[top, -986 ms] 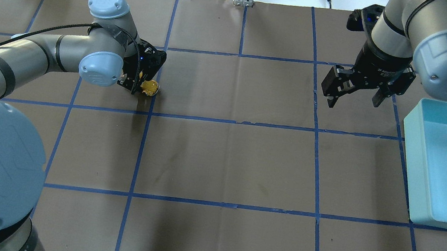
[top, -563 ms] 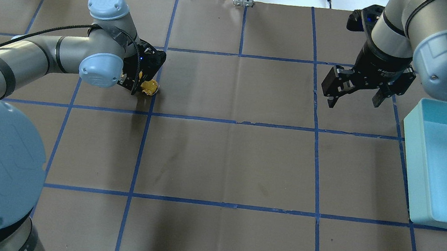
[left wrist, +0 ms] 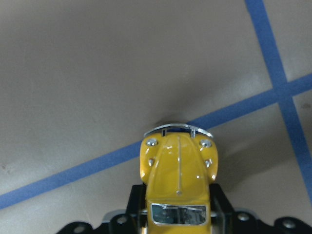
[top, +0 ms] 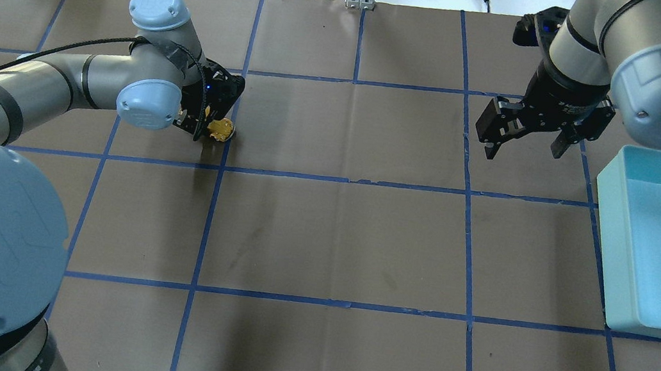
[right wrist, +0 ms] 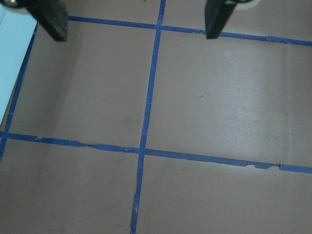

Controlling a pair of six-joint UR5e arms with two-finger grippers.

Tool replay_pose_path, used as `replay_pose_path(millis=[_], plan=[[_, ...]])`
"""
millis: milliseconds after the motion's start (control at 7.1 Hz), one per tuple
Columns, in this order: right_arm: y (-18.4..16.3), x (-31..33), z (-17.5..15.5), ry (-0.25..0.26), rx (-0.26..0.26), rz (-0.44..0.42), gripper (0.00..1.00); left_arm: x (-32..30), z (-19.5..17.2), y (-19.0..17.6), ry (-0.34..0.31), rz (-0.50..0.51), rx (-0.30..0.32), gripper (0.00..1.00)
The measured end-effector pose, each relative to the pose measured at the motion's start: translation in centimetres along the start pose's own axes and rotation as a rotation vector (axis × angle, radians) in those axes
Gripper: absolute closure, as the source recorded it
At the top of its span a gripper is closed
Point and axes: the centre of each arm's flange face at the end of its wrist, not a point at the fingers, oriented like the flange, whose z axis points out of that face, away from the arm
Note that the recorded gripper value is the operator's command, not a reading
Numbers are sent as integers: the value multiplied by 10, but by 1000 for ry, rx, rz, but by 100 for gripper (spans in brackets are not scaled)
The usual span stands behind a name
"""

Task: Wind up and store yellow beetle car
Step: 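Keep dragging the car backward along the table with the left gripper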

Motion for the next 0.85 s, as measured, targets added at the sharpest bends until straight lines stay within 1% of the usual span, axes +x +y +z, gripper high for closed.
replay_pose_path(millis=[845], plan=[[0,0,0,0,0,1,0,0,5,20,-12,34,-4,100]])
